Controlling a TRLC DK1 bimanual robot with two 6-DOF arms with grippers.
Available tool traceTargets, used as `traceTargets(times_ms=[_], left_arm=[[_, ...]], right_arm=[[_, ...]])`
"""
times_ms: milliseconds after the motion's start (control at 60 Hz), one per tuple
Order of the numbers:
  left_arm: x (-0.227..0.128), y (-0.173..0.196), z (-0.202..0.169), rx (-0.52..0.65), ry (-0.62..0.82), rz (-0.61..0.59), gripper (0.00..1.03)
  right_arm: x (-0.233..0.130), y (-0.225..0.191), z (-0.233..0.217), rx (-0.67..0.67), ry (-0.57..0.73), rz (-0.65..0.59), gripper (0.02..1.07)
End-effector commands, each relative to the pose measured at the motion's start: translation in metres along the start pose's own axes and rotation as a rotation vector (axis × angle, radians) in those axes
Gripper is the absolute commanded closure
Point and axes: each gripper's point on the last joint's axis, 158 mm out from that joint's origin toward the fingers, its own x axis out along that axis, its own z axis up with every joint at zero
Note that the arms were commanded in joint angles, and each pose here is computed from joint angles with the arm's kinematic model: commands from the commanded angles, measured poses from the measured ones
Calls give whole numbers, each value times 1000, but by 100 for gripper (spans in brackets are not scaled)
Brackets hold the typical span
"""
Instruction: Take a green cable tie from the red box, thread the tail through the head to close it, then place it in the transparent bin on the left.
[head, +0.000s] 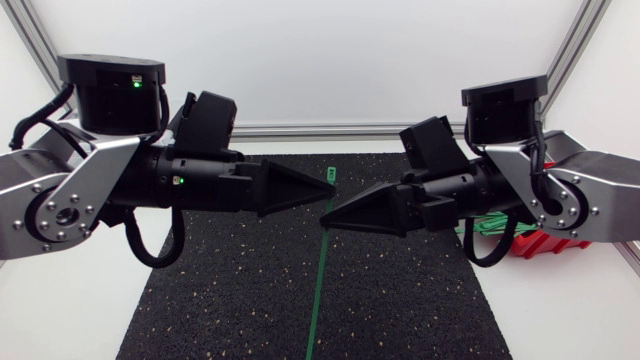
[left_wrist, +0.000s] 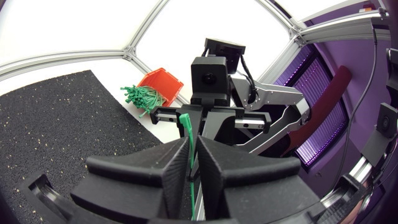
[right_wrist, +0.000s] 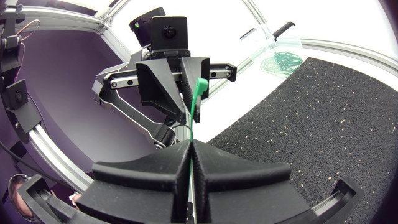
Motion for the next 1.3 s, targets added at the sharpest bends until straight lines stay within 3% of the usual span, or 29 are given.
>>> traceTargets(times_ms=[0, 283, 350, 967, 1067, 1150, 1183, 1233, 1250, 1283], left_arm=[[1, 3, -1, -23, -1, 4, 91], [1, 3, 1, -21, -3, 5, 91], [0, 3, 2, -20, -5, 5, 98], [1, 7, -1, -25, -6, 22, 99], [-3, 11, 5, -31, -19, 37, 99], [-9, 16, 10, -35, -32, 50, 99], [-11, 16, 11, -31, -37, 50, 99], [-14, 16, 11, -48, -23, 30, 99], [-14, 17, 10, -59, -17, 27, 99], [-15, 19, 9, -73, -12, 28, 99]], right_arm=[[-3, 0, -6, 24, -3, 1, 101], [-2, 1, -8, 26, 2, 5, 101], [-2, 0, -8, 26, 1, 4, 101], [2, 6, -8, 17, 10, 20, 100], [-1, 12, -7, 5, 4, 18, 77], [-2, 14, -6, 0, 2, 12, 64], [-2, 14, -7, -8, 3, 15, 49], [-1, 16, -7, -36, 6, 18, 8], [-1, 18, -6, -50, 7, 20, 3], [-2, 20, -5, -77, 4, 19, 5]])
